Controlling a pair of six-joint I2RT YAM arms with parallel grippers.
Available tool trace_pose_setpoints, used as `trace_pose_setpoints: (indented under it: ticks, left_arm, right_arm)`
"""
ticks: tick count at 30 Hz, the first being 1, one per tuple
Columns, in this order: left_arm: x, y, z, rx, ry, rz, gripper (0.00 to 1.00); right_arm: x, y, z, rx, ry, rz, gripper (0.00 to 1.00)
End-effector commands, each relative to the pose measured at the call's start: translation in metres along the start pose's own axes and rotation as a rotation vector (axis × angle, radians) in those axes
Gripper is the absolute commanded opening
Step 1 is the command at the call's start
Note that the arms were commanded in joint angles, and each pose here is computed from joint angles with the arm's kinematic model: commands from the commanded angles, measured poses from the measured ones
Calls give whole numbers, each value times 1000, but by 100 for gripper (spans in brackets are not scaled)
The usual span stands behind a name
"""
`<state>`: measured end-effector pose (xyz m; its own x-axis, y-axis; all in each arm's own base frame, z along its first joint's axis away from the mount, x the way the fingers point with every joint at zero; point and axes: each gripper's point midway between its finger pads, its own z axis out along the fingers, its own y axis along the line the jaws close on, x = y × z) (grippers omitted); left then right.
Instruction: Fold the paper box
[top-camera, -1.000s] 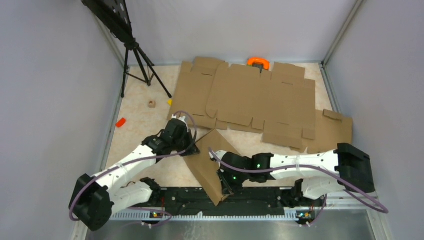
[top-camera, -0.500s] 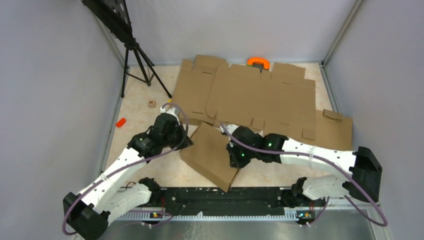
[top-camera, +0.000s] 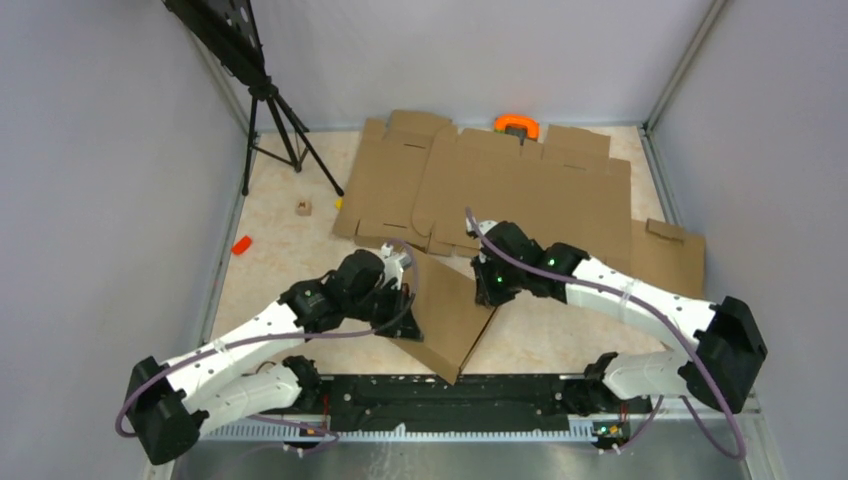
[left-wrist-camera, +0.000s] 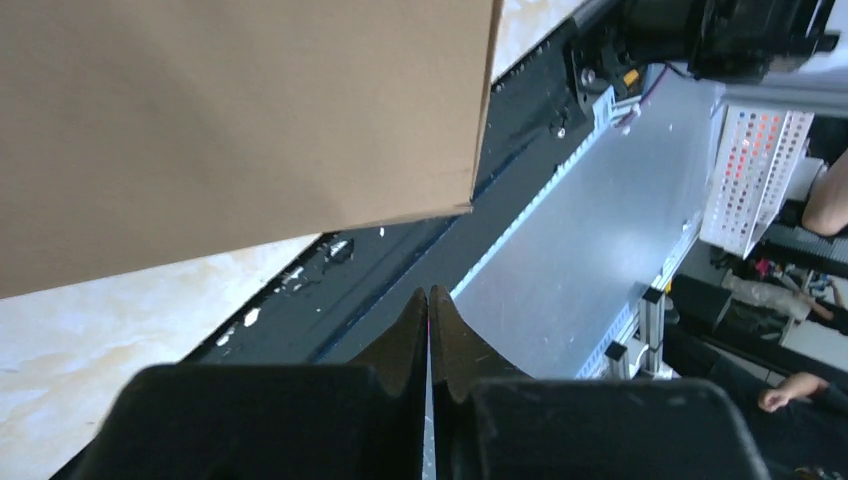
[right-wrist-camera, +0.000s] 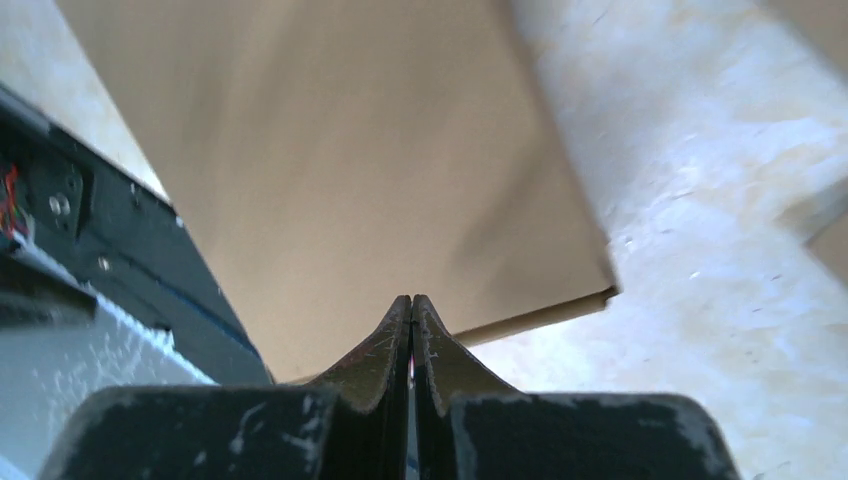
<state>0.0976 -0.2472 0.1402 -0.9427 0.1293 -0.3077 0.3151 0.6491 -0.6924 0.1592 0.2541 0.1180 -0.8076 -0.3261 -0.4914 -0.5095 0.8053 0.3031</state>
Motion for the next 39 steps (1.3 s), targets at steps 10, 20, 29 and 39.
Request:
trace_pose_setpoints:
  ticks: [10,20,29,39]
  left_arm:
    - [37,-26,44,58,-142,136,0]
    - [41,2,81,-118,-113,207,0]
    - [36,15,94,-157,-156,265,0]
    - [18,45,104,-200,-329,277,0]
  right_arm:
    - [-88,-55,43,85,-70,95,0]
    - [-74,-57,91,39,35,94,0]
    - [-55,-35,101,-99,91,89,0]
    - [-10,-16,108,-132,149,121,0]
